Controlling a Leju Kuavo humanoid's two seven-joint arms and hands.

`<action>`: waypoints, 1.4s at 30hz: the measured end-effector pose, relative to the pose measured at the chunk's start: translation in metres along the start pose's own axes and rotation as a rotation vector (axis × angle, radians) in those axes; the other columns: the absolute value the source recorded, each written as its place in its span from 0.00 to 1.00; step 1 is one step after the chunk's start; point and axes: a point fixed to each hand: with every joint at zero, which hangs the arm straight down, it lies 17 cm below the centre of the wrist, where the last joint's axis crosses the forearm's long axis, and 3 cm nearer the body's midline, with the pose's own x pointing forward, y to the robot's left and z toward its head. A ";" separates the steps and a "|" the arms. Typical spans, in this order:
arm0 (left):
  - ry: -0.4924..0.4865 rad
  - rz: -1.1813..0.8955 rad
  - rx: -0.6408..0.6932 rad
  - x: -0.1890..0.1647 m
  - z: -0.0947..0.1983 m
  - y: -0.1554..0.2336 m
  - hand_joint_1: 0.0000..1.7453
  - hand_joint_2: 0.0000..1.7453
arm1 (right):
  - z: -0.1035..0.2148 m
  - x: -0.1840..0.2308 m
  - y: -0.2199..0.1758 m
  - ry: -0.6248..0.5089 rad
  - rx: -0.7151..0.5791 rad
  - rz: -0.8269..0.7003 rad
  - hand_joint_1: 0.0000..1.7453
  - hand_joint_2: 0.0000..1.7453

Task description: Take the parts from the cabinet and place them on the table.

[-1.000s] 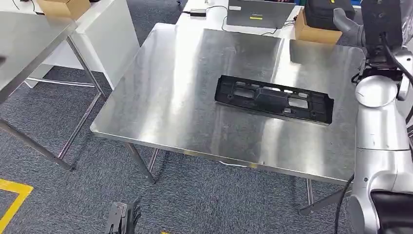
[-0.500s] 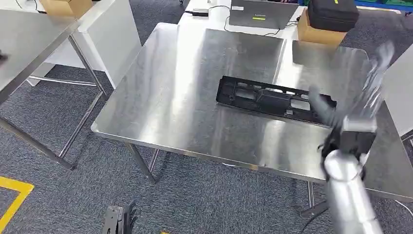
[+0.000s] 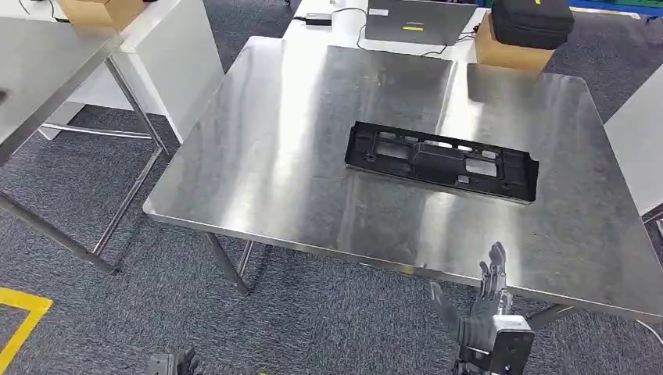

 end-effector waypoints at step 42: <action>0.038 -0.010 0.182 -0.038 0.049 0.077 0.00 0.00 | 0.047 -0.059 0.006 0.192 0.036 0.085 0.00 1.00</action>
